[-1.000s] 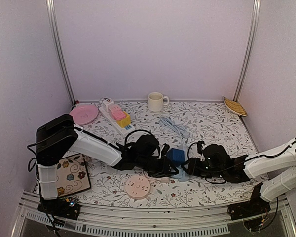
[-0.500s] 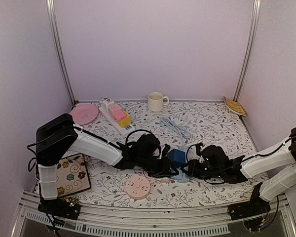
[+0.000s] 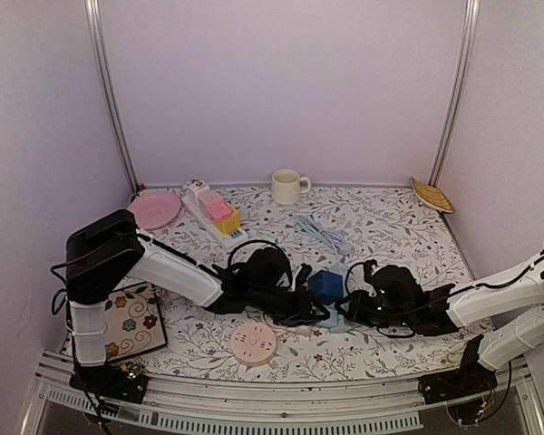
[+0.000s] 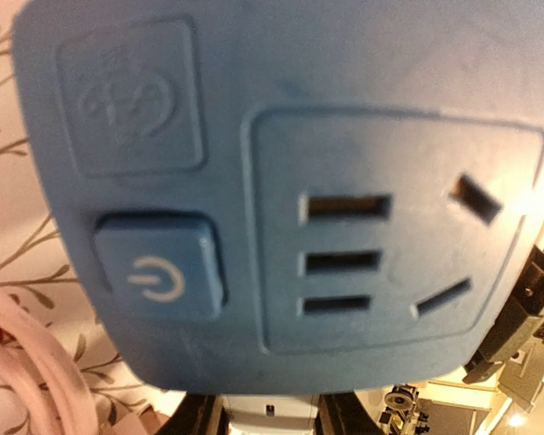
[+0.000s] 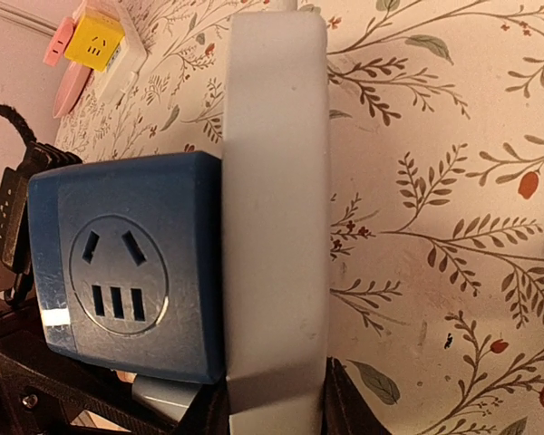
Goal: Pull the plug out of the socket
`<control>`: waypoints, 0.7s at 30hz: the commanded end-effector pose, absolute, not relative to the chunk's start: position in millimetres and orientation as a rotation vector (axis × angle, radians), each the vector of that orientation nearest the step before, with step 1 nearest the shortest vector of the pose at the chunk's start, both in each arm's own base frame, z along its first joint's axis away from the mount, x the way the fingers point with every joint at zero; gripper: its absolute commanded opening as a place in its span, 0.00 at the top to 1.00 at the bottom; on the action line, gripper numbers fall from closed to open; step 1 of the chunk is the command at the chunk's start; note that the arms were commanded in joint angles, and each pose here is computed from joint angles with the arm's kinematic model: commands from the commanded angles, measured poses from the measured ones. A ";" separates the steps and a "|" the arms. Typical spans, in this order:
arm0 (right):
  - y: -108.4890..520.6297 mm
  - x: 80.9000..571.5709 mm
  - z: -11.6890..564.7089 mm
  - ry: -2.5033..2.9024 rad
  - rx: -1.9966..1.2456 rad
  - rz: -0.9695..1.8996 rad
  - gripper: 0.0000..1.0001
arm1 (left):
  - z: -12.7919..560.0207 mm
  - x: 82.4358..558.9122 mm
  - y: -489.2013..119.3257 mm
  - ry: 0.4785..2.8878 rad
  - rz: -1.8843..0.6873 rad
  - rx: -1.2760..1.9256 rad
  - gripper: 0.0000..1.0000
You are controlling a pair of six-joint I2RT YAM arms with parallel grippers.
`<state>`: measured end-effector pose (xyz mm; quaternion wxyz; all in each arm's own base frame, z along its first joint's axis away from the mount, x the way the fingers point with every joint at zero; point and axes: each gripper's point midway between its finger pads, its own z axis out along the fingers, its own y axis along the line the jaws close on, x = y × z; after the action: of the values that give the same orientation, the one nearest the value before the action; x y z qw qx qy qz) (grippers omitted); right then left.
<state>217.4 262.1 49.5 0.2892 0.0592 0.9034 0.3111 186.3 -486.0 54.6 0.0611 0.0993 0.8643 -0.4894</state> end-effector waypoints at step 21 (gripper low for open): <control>206.2 233.3 52.1 2.360 0.190 0.456 0.97 | 96.7 187.7 -462.9 2.510 -1.467 0.369 1.00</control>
<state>222.6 263.9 80.8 0.3205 0.0579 0.8914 0.3151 190.0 -478.6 85.2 0.1003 0.1051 0.8515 -0.5039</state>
